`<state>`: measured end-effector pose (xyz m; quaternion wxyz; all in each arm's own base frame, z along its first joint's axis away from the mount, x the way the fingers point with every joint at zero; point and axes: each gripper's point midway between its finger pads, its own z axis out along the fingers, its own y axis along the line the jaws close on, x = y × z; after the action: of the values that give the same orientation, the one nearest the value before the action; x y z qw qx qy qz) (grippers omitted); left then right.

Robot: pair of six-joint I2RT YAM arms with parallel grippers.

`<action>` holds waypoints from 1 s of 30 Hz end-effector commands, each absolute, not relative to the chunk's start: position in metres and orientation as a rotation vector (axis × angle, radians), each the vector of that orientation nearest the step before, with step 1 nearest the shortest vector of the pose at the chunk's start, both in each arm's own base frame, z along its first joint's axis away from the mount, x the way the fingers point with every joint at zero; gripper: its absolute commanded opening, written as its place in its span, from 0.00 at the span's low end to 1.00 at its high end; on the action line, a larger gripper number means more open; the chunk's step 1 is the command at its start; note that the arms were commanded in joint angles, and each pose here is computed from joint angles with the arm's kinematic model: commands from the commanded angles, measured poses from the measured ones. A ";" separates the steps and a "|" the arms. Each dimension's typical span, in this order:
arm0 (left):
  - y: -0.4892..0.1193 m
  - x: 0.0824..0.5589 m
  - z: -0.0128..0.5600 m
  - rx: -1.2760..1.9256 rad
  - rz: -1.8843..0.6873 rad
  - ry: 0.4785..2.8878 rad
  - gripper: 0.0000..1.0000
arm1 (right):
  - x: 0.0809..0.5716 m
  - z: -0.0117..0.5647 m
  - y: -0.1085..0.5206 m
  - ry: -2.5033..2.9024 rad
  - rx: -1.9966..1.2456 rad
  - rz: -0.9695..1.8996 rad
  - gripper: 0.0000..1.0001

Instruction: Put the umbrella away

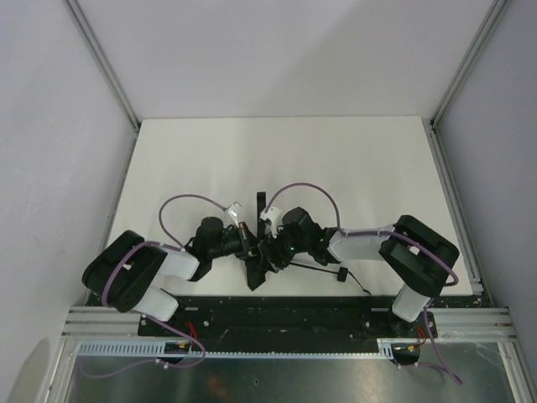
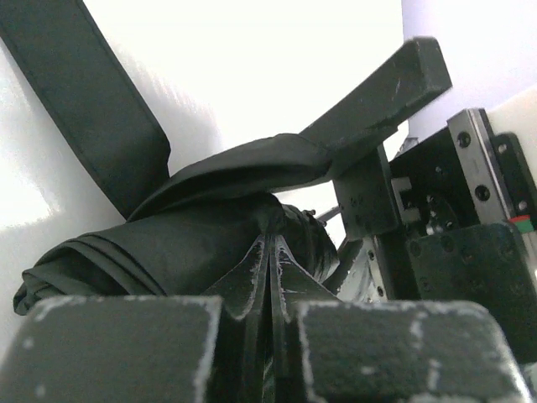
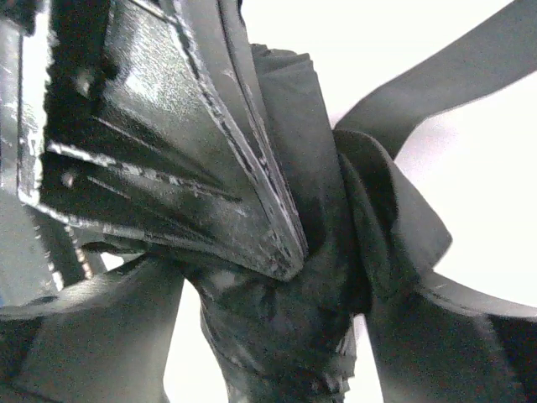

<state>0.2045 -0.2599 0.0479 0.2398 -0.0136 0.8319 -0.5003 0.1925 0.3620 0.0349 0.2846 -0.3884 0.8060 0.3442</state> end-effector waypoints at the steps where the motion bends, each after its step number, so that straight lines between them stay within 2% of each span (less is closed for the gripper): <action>1: -0.224 0.161 -0.023 -0.135 -1.134 2.597 0.05 | 0.192 0.000 0.360 2.157 -1.137 0.713 0.76; 3: -0.225 0.162 -0.022 -0.139 -1.141 2.594 0.05 | 0.190 -0.010 0.358 2.144 -1.171 0.654 0.63; 9: -0.226 0.164 -0.014 -0.155 -1.164 2.564 0.05 | 0.185 -0.020 0.351 2.063 -1.244 0.584 0.10; 10: -0.227 0.165 -0.011 -0.159 -1.175 2.554 0.05 | 0.184 -0.023 0.350 2.054 -1.259 0.575 0.05; 13: -0.230 0.172 0.005 -0.181 -1.246 2.507 0.09 | 0.180 -0.033 0.344 2.030 -1.306 0.549 0.01; 15: -0.229 0.179 0.023 -0.226 -1.325 2.459 0.16 | 0.176 -0.036 0.343 2.014 -1.331 0.544 0.00; 20: -0.211 0.217 0.079 -0.362 -1.417 2.299 0.45 | 0.170 -0.036 0.342 1.992 -1.358 0.559 0.00; 23: -0.198 0.253 0.103 -0.322 -1.233 2.291 0.70 | 0.170 -0.033 0.342 1.985 -1.353 0.575 0.00; 24: -0.191 0.263 0.103 -0.344 -1.135 2.324 0.74 | 0.169 -0.032 0.343 1.980 -1.353 0.586 0.00; 30: -0.176 0.320 0.100 -0.344 -0.703 2.417 0.72 | 0.164 -0.030 0.346 1.969 -1.358 0.640 0.00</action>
<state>0.3050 -0.1968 0.1354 0.3063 -0.1317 0.8494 -0.4091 0.1944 0.3865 0.0274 0.4250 -0.4803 0.7149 0.2787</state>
